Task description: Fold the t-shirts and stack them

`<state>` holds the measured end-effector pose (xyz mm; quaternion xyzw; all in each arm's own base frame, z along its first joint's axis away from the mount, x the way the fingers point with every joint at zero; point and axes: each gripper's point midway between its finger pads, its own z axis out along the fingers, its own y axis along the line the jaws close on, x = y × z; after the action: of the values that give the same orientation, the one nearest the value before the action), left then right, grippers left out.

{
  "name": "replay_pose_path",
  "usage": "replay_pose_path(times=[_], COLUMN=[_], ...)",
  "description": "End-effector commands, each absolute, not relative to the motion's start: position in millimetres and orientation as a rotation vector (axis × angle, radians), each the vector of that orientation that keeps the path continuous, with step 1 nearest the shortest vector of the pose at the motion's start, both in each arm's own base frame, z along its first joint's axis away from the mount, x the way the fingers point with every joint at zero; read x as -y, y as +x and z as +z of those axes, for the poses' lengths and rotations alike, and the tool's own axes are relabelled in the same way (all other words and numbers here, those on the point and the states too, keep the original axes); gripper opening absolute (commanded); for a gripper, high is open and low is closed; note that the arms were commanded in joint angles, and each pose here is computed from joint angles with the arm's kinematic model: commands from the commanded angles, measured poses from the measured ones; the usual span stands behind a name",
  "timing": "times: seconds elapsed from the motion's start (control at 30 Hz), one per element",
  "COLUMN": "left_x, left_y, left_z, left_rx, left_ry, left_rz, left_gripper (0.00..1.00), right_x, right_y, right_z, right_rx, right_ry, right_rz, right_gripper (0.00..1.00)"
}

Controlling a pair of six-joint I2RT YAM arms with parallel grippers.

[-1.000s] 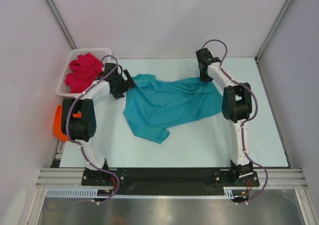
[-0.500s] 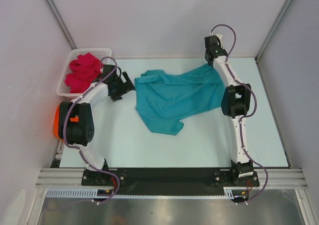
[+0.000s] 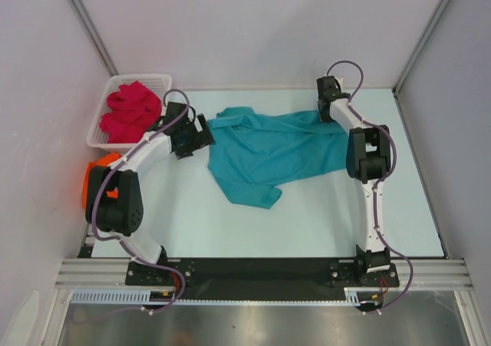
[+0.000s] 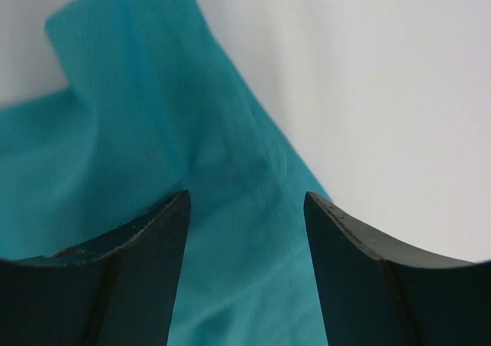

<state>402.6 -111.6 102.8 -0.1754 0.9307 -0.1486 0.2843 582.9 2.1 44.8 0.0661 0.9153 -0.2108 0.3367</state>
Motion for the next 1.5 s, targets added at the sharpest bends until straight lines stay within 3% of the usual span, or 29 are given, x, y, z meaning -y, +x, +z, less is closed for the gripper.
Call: replay_pose_path(times=[0.0,0.13,0.5,0.9,1.37,1.43,1.47], left_x=[143.8,171.6,159.6,173.9,240.7,251.5,254.2], left_y=[369.3,329.6,233.2,230.2,223.8,224.6,223.0], left_z=[110.3,99.4,63.9,27.7,0.8,5.8,7.2], left_rx=[-2.508,-2.554,-2.621,-2.615,-2.678,-2.658,-2.654], left_ry=[-0.319,-0.213,-0.213,-0.245,-0.200,-0.189,-0.182], left_rz=[-0.418,-0.428,-0.435,-0.471,-0.749,-0.814,-0.840], left_gripper=[1.00,1.00,1.00,0.99,0.95,0.90,0.80], right_x=[-31.0,-44.3,-88.6,-103.0,-96.6,-93.9,-93.8], right_y=[575.8,558.9,498.3,451.8,423.4,422.9,423.1], right_z=[126.7,154.3,199.4,211.8,213.9,215.2,217.1], right_rx=[-2.215,-2.171,-2.109,-2.122,-2.134,-2.133,-2.129], right_ry=[0.194,0.185,0.117,0.068,0.052,0.053,0.054], right_rz=[-0.470,-0.454,-0.371,-0.344,-0.411,-0.425,-0.425], right_gripper=[0.66,0.66,0.65,0.64,0.63,0.64,0.64])
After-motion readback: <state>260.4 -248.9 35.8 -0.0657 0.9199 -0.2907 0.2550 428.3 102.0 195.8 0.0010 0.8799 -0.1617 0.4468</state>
